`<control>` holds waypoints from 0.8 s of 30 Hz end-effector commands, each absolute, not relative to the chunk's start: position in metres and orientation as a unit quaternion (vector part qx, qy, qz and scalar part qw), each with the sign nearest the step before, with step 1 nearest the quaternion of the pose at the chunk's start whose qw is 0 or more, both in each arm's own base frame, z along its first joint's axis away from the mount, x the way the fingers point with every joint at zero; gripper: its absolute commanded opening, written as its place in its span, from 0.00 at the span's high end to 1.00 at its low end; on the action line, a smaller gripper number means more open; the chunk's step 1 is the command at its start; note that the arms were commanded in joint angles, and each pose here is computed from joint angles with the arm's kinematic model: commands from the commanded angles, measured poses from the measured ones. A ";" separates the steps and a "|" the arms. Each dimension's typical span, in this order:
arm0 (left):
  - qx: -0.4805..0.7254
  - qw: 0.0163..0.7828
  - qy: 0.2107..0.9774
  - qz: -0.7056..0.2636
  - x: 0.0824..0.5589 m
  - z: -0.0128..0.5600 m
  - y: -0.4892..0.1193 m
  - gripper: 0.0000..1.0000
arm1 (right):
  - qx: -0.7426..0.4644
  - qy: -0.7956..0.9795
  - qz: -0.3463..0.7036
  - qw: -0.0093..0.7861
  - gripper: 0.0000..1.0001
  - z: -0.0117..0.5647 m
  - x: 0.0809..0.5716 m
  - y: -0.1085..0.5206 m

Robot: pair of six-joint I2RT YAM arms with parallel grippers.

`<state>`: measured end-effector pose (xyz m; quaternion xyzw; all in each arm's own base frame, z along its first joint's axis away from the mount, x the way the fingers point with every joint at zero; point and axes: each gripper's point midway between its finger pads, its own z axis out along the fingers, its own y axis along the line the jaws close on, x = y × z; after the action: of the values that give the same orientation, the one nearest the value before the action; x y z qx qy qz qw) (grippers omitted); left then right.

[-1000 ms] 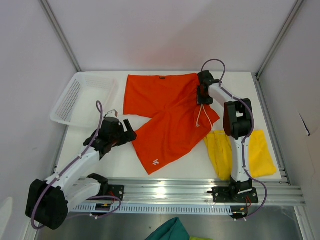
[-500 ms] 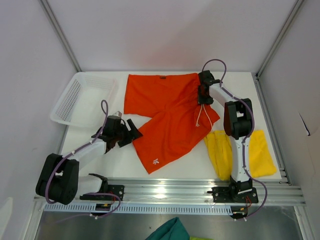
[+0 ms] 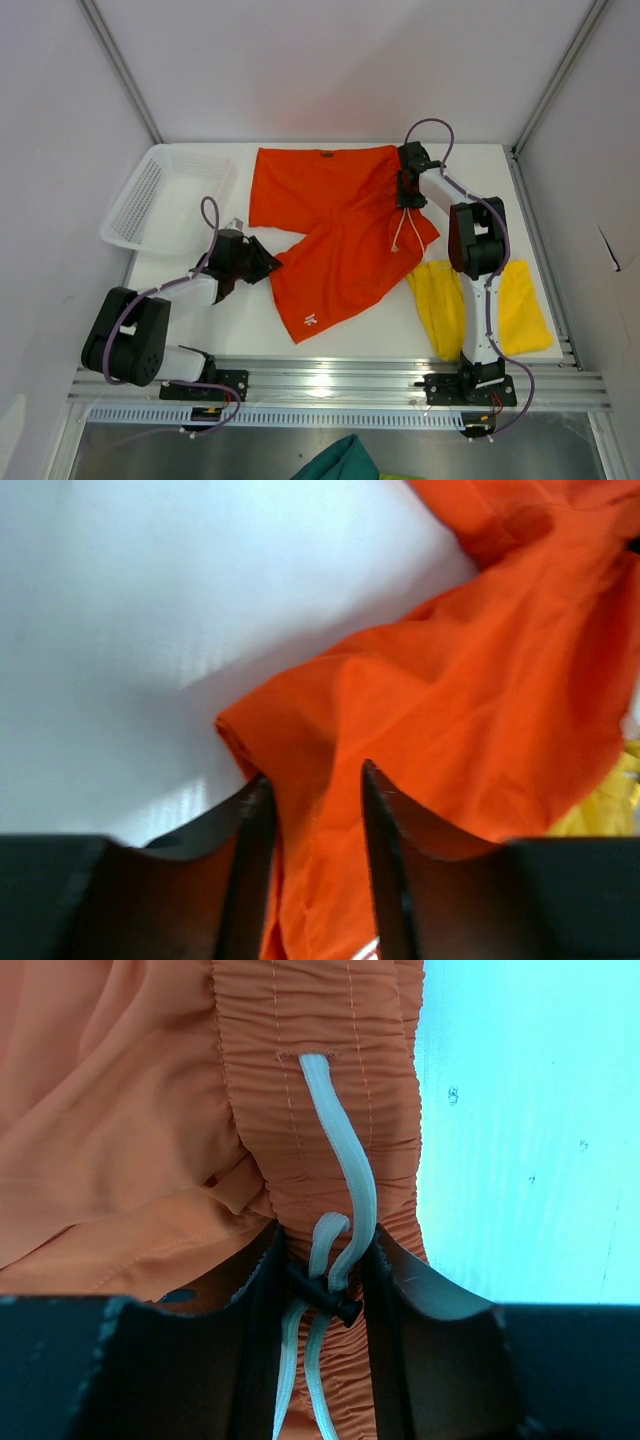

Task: Fold and stack the shorts
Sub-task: Flatten the shorts out

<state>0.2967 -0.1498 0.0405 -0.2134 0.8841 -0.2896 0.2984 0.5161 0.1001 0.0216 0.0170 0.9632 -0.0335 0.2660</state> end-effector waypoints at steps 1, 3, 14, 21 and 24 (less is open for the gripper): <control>-0.226 0.356 0.869 -0.259 0.327 0.052 -0.135 0.61 | 0.016 0.976 -0.047 0.211 0.68 -0.010 0.490 0.087; -0.210 0.386 0.870 -0.222 0.341 0.059 -0.125 0.69 | 0.014 0.977 -0.044 0.209 0.69 -0.011 0.490 0.087; -0.167 0.456 0.862 -0.145 0.364 0.089 -0.101 0.95 | 0.015 0.977 -0.035 0.210 0.73 -0.012 0.489 0.088; -0.110 0.498 0.853 -0.108 0.360 0.106 -0.110 1.00 | 0.015 0.977 -0.033 0.209 0.74 -0.012 0.489 0.088; -0.084 0.500 0.856 -0.099 0.356 0.110 -0.121 1.00 | 0.016 0.977 -0.031 0.208 0.74 -0.012 0.489 0.088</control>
<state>0.3449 -0.1153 0.0796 -0.1157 0.8754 -0.1175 0.4545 0.5177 0.0985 0.0215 0.0202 0.9618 -0.0212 0.2723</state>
